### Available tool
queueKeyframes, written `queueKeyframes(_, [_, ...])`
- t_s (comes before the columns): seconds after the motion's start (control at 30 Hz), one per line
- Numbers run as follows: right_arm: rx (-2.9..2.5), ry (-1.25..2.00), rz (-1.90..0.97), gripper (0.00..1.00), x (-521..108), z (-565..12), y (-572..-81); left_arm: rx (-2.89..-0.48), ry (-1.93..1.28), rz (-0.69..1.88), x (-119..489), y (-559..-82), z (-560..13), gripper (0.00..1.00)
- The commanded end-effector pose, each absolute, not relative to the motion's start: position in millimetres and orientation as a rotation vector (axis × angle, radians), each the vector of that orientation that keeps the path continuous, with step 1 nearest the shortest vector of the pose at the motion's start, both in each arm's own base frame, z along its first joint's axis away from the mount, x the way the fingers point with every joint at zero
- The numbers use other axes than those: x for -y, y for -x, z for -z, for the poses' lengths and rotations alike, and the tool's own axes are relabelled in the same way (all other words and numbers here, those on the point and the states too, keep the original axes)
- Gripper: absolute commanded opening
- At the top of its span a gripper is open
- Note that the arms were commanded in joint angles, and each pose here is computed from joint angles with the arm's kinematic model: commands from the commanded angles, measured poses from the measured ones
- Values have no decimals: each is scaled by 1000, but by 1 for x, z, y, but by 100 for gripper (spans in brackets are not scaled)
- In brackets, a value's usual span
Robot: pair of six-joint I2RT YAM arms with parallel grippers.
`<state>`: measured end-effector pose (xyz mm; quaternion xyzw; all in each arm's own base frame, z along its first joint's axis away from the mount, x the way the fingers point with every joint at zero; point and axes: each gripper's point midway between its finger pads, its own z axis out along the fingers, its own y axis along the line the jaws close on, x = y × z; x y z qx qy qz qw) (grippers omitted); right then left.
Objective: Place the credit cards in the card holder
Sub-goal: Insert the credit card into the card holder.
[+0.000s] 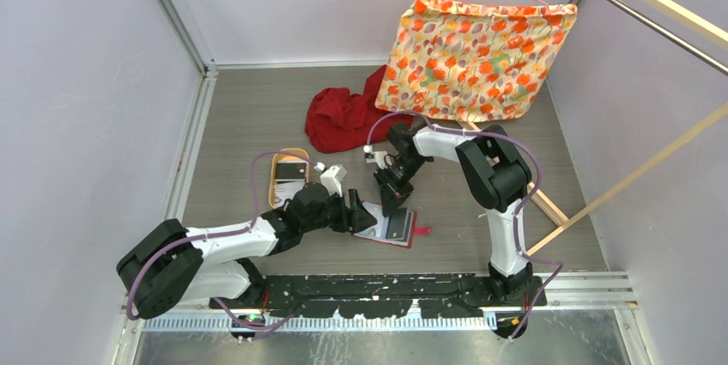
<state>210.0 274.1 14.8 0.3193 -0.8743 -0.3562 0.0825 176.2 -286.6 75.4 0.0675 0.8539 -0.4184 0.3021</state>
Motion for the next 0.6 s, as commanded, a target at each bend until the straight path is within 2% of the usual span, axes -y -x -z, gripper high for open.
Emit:
queueKeyframes(0.0, [2668,-993,926,10,-272,-3,-217,-2215,-176,1143,289,-180,-85,64])
queueKeyframes(0.33, [2662,-1004,914,10,-271,-2,-217,-2228,-172,1145,291,-181,-83,65])
queueKeyframes(0.57, [2482,-1101,1258,10,-290,-50,-201,-2233,-164,1147,290,-180,-81,64])
